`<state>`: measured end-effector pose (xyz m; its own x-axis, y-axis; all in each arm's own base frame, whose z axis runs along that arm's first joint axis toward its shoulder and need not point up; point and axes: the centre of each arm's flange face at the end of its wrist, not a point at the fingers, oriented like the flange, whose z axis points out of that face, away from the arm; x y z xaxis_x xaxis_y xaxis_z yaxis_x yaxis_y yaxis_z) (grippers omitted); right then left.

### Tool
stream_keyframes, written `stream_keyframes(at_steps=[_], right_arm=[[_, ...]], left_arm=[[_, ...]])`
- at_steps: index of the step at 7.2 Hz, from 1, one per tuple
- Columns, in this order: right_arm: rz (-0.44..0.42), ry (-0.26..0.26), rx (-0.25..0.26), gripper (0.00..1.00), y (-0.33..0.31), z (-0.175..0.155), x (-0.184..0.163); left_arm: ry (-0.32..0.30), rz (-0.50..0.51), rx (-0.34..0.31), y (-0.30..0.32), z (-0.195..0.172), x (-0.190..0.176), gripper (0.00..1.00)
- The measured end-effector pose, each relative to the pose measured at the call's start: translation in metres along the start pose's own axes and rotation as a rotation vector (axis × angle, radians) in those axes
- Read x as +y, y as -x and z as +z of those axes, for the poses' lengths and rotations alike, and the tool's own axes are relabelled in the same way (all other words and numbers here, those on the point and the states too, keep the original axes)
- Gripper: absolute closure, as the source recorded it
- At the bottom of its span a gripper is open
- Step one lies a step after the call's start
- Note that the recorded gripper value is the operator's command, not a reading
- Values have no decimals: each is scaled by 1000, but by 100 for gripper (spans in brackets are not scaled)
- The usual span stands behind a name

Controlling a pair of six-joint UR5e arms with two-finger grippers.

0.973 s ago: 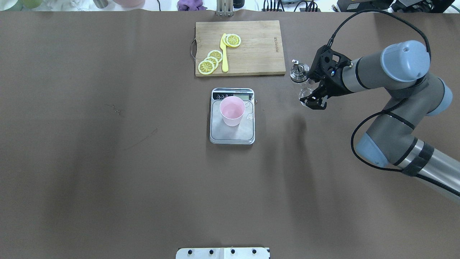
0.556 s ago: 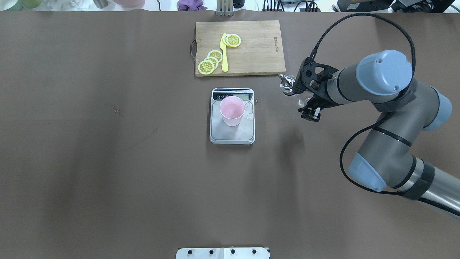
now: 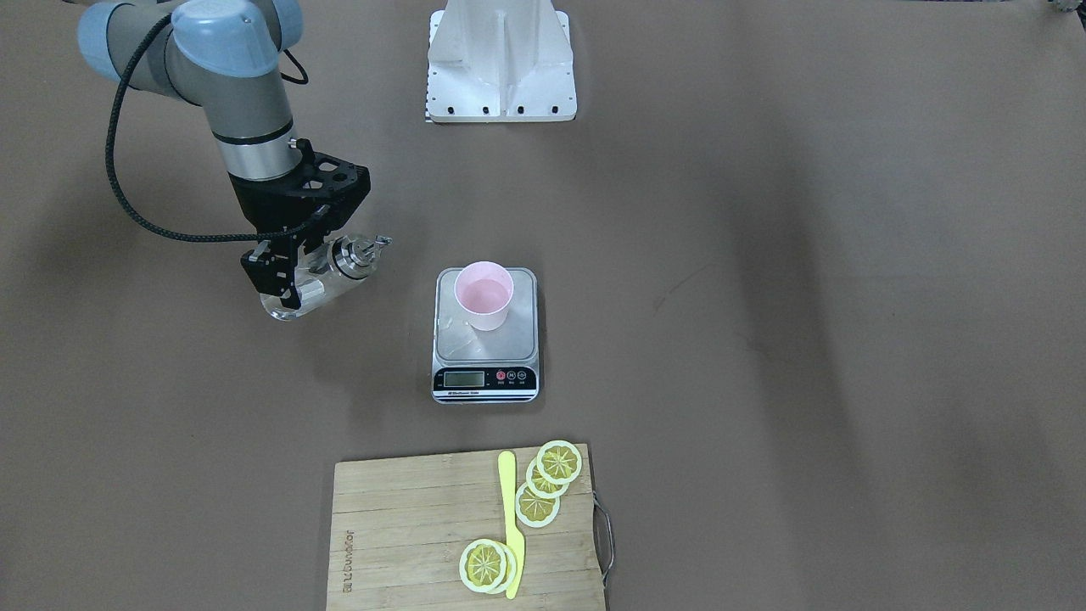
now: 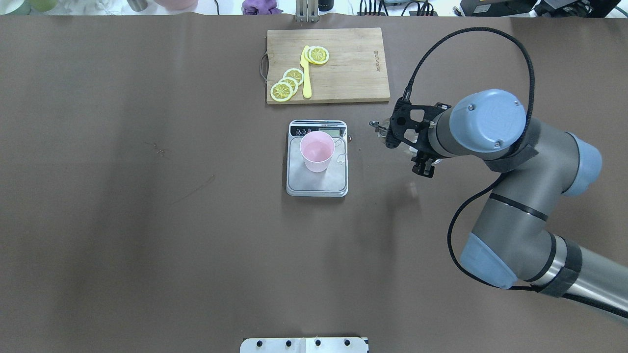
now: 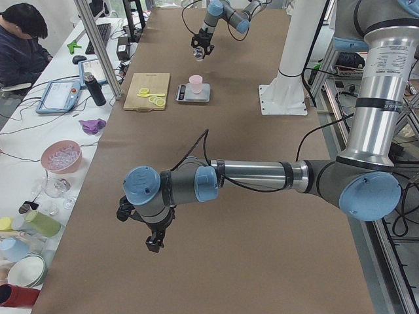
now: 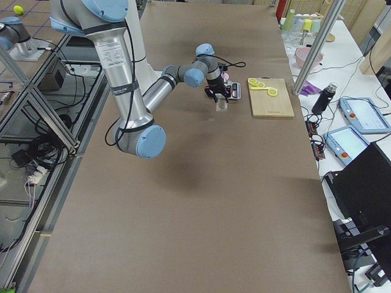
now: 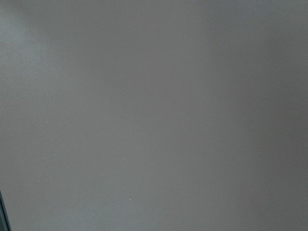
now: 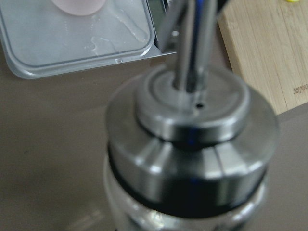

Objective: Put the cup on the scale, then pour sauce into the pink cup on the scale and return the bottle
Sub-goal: 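Move the bottle over the pink cup and tilt its spout down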

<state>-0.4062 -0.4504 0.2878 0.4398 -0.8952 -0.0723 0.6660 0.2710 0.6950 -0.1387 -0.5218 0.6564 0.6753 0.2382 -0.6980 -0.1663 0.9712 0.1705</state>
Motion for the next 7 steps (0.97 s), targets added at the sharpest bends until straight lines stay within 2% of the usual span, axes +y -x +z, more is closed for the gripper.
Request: stream_keyframes(at_steps=[4,7], right_arm=[[-50,172,35,100,18,-11,-39],[-78,248,64,100,26,-21,-59]], left_arm=[[11,-13,9,4,9,12,2],[13,-19,19,5,13,17,2]])
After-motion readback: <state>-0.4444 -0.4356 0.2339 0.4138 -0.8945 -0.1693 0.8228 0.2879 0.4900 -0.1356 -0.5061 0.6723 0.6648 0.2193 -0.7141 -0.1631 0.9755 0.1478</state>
